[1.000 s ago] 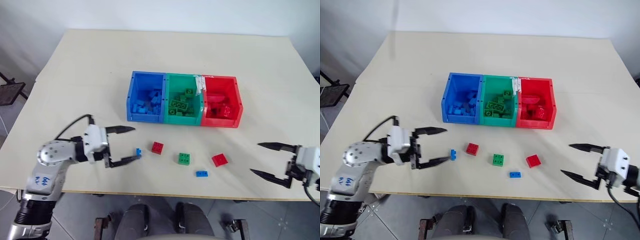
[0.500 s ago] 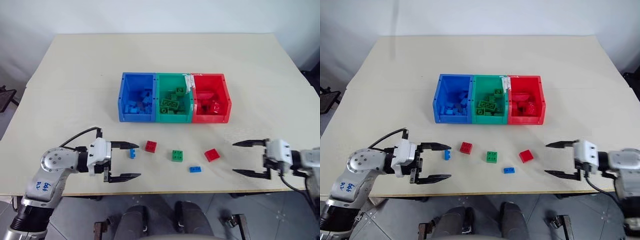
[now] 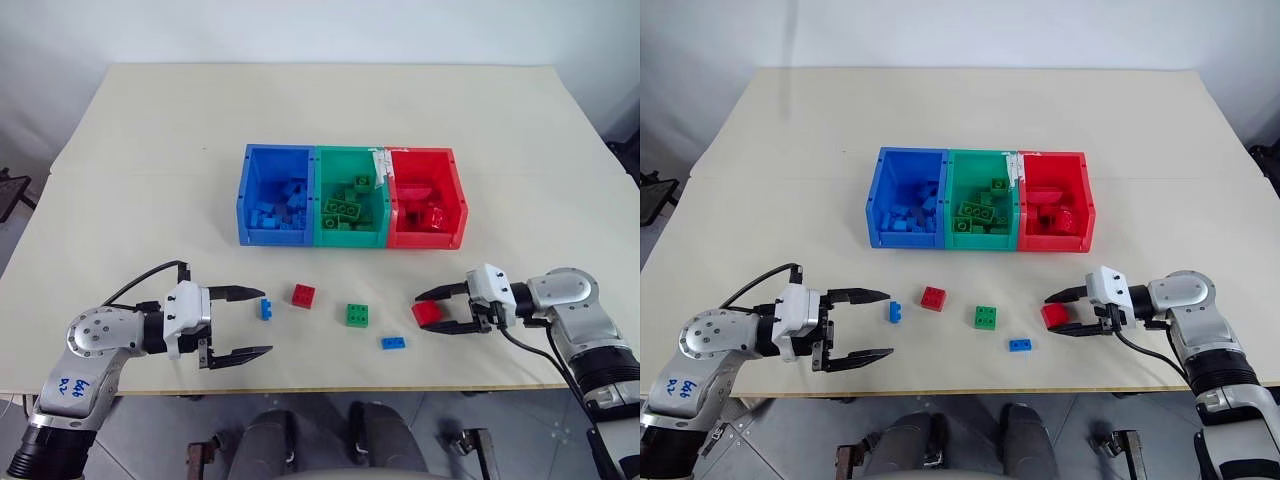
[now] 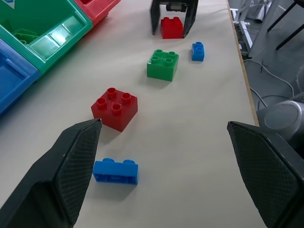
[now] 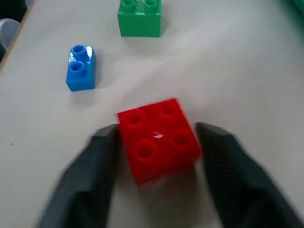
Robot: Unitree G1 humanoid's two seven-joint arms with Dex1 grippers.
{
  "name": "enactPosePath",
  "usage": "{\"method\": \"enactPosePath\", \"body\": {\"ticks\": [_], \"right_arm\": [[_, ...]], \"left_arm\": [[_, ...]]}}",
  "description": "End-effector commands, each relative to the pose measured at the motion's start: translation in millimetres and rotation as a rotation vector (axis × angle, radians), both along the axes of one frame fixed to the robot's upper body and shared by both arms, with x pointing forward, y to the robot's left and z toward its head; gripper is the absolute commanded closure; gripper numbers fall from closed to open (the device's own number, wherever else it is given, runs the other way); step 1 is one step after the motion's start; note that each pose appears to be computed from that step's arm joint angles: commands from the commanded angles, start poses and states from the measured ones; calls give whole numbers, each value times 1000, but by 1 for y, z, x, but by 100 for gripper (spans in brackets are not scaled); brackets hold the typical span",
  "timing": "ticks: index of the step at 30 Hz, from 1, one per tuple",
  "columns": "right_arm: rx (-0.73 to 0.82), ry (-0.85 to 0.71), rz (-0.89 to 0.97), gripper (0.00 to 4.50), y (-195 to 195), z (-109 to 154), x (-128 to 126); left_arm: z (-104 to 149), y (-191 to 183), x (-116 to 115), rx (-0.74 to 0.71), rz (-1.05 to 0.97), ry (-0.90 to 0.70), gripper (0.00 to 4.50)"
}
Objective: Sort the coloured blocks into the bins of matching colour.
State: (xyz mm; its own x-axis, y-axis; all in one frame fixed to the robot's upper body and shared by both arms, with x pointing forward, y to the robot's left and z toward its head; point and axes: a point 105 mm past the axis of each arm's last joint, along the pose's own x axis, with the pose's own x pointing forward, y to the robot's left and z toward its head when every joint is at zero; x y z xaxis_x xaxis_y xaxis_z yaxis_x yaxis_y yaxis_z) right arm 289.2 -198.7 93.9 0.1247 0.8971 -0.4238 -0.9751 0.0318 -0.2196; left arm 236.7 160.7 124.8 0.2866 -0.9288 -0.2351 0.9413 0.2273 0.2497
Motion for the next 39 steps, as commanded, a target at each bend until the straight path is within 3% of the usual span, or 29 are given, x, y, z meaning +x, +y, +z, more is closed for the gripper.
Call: {"method": "enactPosePath", "body": {"ticks": [1,4,9,14,18,19,22,26,33,36,39], "right_arm": [[41,-24,52,304,0,19,-8],[138,-72,-35,303,5,40,0],[420,-155,-360,303,3,104,45],[439,-253,-665,303,-12,135,95],[379,-281,-818,303,-20,133,124],[373,-302,-836,227,-20,133,129],[379,-296,-842,140,-16,131,135],[420,-286,-762,1,-12,136,123],[430,-304,-502,1,-21,130,58],[297,-302,-377,1,-37,98,6],[186,-304,-341,1,-51,77,-22]], "left_arm": [[9,1,-1,3,4,-51,0],[14,-2,4,-38,27,-60,0],[43,-14,26,-213,138,-59,0],[64,-26,36,-271,158,-93,0],[68,-25,40,-266,164,-108,0],[66,-25,40,-252,160,-113,0],[63,-25,40,-238,157,-115,0],[63,-24,37,-231,158,-120,0],[54,0,36,-161,170,-123,0],[33,6,29,-50,86,-107,0],[24,0,26,-32,21,-64,0]]}}
